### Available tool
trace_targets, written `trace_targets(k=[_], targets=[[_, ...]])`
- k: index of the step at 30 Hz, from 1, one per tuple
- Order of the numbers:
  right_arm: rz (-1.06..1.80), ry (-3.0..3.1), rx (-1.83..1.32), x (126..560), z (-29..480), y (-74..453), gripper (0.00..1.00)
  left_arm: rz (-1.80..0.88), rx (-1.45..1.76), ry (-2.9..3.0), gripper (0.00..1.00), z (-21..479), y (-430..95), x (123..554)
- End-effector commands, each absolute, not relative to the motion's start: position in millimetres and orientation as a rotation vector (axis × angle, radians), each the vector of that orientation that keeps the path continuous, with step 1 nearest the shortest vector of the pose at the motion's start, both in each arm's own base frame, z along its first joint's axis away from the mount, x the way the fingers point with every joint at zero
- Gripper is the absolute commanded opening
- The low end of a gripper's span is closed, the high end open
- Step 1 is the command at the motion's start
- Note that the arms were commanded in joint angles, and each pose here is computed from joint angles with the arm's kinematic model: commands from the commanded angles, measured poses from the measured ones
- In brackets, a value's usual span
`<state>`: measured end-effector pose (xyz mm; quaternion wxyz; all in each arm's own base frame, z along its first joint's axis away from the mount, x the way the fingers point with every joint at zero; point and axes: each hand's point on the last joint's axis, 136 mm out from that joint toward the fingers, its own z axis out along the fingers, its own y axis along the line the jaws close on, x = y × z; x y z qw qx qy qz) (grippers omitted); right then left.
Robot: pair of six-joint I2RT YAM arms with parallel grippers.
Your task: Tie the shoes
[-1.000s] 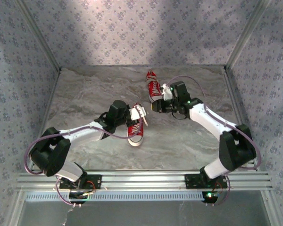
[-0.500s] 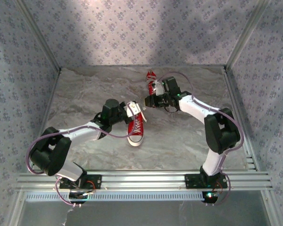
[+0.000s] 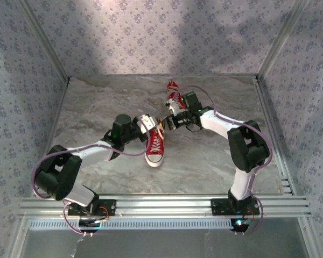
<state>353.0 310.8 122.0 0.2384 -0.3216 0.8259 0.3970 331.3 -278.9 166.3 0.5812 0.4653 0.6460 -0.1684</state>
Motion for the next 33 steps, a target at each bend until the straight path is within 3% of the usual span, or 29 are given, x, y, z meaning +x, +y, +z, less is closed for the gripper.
trace_targets(k=[1, 4, 8, 9, 20, 27, 33], targets=[[1.107, 2.229, -0.979, 336, 124, 317, 0.32, -0.43, 1.026, 1.443, 0.0, 190, -277, 334], [1.061, 2.224, -1.009, 335, 120, 320, 0.38, -0.456, 1.003, 1.449, 0.0, 189, -277, 336], [1.043, 2.197, -1.06, 333, 117, 323, 0.73, -0.496, 0.99, 1.452, 0.0, 189, -278, 337], [1.033, 2.175, -1.089, 332, 116, 324, 0.75, -0.505, 0.99, 1.455, 0.0, 188, -279, 336], [0.83, 2.09, -1.113, 352, 110, 316, 0.76, -0.59, 0.964, 1.474, 0.0, 182, -275, 334], [0.785, 1.997, -1.176, 340, 126, 304, 0.74, -0.673, 0.933, 1.441, 0.0, 184, -268, 333], [0.67, 1.87, -1.052, 355, 153, 282, 0.77, -0.721, 0.947, 1.413, 0.0, 183, -269, 330]])
